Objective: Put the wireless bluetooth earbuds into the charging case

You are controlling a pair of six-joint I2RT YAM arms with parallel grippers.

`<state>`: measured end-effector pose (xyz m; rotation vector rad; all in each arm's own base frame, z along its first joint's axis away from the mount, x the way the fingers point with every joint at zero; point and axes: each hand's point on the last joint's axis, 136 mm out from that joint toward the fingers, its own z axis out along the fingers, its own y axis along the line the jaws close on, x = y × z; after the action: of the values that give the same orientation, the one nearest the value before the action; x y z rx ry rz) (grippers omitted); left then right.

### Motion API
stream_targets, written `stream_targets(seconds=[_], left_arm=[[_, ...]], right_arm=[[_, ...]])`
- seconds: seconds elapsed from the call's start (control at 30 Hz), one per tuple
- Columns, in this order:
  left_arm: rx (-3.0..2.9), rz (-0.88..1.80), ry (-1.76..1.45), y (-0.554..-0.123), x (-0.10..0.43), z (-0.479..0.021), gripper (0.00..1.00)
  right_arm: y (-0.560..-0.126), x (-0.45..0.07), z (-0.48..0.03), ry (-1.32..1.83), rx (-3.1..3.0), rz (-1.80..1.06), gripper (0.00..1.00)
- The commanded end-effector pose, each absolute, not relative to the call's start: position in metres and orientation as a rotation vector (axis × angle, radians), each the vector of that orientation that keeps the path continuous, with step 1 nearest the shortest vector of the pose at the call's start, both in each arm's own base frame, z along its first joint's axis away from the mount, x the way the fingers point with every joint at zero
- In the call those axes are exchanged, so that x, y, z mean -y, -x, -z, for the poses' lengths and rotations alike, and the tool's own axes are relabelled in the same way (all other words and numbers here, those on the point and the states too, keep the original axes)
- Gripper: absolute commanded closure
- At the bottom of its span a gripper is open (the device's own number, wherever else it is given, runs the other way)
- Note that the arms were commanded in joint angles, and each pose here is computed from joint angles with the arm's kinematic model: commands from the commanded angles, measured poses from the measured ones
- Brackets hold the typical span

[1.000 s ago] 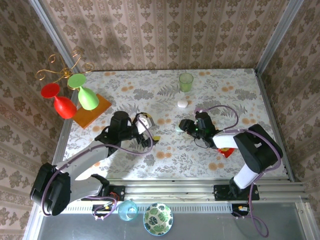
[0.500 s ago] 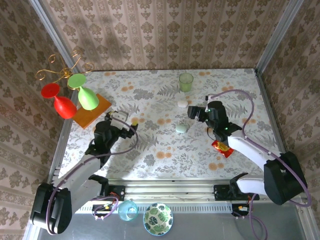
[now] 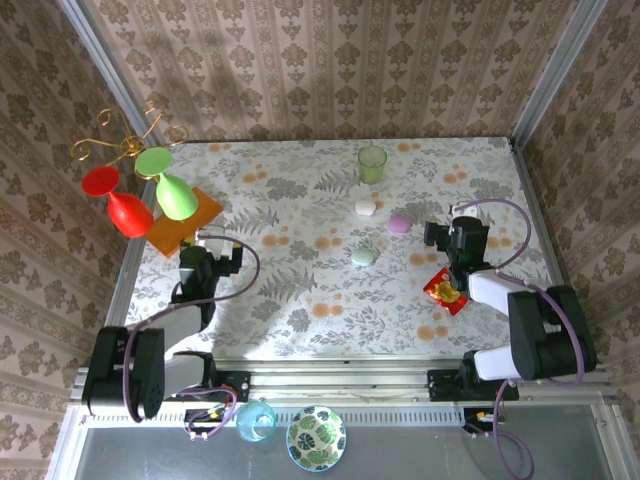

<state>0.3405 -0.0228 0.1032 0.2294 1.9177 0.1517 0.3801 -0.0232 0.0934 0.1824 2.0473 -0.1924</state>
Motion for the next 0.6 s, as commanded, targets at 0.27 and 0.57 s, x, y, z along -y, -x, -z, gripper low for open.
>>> stream_targets(seconds=[0.27, 0.57], left_arm=[[-1.85, -0.073, -0.187, -0.387, 0.02, -0.114, 0.0], [-1.904, -0.105, -0.107, -0.4, 0.005, -0.095, 0.0]], right_arm=[[-0.399, 0.007, -0.098, -0.076, -1.912, 0.042, 0.0], [-0.4, 0.007, -0.097, -0.078, -1.916, 0.042, 0.0]])
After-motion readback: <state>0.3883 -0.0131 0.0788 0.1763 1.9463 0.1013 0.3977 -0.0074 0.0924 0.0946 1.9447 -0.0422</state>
